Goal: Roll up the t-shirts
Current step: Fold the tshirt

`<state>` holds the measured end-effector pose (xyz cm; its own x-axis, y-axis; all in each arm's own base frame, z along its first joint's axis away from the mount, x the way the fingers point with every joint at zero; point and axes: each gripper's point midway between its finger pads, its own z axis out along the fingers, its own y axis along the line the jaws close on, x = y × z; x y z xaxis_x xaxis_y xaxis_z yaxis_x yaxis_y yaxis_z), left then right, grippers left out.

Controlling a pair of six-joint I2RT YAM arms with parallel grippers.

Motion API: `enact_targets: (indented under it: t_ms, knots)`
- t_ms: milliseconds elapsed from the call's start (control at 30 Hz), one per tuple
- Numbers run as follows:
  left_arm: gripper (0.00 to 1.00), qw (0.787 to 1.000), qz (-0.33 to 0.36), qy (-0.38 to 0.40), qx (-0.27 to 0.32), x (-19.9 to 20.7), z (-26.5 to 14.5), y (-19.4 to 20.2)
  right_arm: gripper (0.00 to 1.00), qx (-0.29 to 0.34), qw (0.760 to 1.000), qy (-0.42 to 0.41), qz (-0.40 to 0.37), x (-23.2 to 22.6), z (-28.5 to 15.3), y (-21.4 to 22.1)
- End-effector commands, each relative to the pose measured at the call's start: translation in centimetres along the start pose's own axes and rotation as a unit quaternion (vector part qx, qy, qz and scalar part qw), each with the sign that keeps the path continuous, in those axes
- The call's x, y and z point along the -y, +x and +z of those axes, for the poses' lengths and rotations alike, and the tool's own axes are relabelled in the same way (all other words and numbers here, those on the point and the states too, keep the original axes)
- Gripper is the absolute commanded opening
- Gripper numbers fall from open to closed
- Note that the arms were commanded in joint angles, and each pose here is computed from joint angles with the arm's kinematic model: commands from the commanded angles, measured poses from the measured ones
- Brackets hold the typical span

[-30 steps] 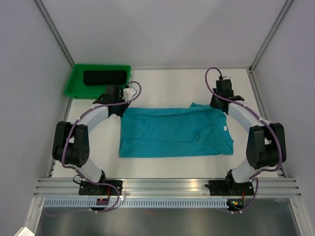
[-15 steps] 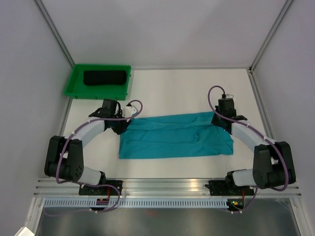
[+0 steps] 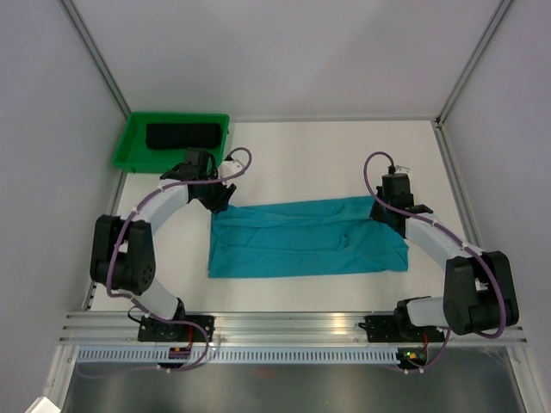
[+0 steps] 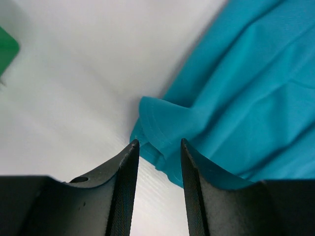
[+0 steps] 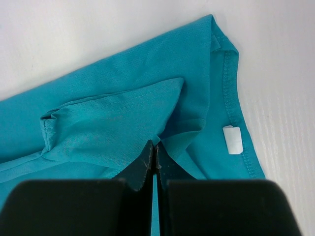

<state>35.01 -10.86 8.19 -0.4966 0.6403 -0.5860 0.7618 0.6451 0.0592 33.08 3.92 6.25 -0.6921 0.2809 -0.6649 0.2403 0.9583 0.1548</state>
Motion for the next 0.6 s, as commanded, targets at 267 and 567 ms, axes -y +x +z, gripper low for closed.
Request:
enact_targets:
  t_ms: [267,567]
  knots:
    - [0.49,0.998,0.023,-0.027,-0.049,2.1,3.3,2.4,0.04,0.015,1.000,-0.003,0.004,-0.2,0.1,-0.6]
    - [0.52,0.991,0.082,-0.067,-0.079,3.0,3.2,4.4,0.04,0.020,1.000,-0.005,0.004,-0.4,-0.2,-1.2]
